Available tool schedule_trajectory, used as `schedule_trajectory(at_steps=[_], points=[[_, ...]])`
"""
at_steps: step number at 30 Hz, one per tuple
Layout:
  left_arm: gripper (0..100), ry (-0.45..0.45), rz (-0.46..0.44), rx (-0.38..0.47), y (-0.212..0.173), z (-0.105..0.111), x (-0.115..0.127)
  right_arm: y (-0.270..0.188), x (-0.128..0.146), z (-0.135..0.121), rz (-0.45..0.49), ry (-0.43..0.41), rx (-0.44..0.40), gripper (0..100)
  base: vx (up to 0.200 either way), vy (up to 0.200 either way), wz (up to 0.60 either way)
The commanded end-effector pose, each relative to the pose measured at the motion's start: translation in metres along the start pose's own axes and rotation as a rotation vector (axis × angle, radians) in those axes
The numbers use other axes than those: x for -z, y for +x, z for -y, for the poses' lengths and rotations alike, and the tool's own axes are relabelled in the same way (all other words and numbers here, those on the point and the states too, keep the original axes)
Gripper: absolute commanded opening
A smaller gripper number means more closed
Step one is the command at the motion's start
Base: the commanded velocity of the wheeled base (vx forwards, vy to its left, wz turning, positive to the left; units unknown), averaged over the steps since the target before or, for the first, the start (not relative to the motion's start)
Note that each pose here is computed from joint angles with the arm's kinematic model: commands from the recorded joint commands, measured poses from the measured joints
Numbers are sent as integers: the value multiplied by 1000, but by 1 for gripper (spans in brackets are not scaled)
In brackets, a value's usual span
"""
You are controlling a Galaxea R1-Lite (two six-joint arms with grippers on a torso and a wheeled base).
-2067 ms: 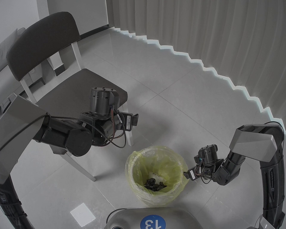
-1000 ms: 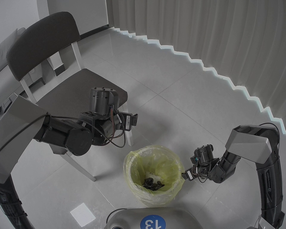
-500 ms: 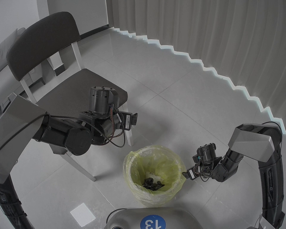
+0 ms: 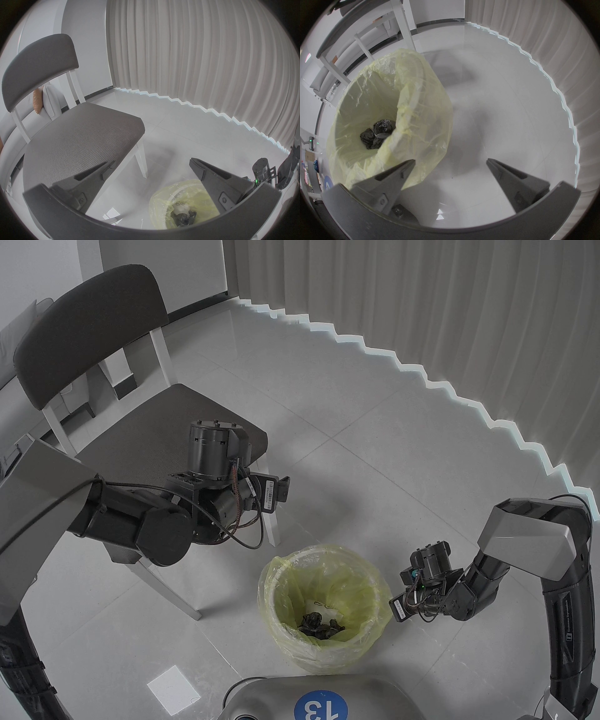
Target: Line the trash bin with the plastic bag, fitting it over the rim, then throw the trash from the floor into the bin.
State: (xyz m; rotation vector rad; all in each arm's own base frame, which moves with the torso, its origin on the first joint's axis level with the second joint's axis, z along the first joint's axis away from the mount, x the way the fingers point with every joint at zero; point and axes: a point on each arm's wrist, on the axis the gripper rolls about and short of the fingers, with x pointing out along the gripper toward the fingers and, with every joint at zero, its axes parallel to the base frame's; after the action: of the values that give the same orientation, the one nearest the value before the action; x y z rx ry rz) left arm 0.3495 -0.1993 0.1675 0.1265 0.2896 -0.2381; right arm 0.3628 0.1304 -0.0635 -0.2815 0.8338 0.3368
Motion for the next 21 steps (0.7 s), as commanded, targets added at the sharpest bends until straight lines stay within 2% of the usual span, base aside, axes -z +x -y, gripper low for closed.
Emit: schedule_trajectory(at_steps=[1,15,16,21], points=[[100,0,0,1,0,0,0,-1,0,0,2,2,2,0,0,0,0],[100,-5,16,-1,-7,-2,-6,-30,-14,6,58,10,5,0,0,0,0],[100,-5,16,1,-7,-2,-6,-30,-13,6,55,10,4,100,0,0,0],[100,-8,19,-2,-10,-3,-7,-35,-10,3,53,4,-3,100,0,0,0]])
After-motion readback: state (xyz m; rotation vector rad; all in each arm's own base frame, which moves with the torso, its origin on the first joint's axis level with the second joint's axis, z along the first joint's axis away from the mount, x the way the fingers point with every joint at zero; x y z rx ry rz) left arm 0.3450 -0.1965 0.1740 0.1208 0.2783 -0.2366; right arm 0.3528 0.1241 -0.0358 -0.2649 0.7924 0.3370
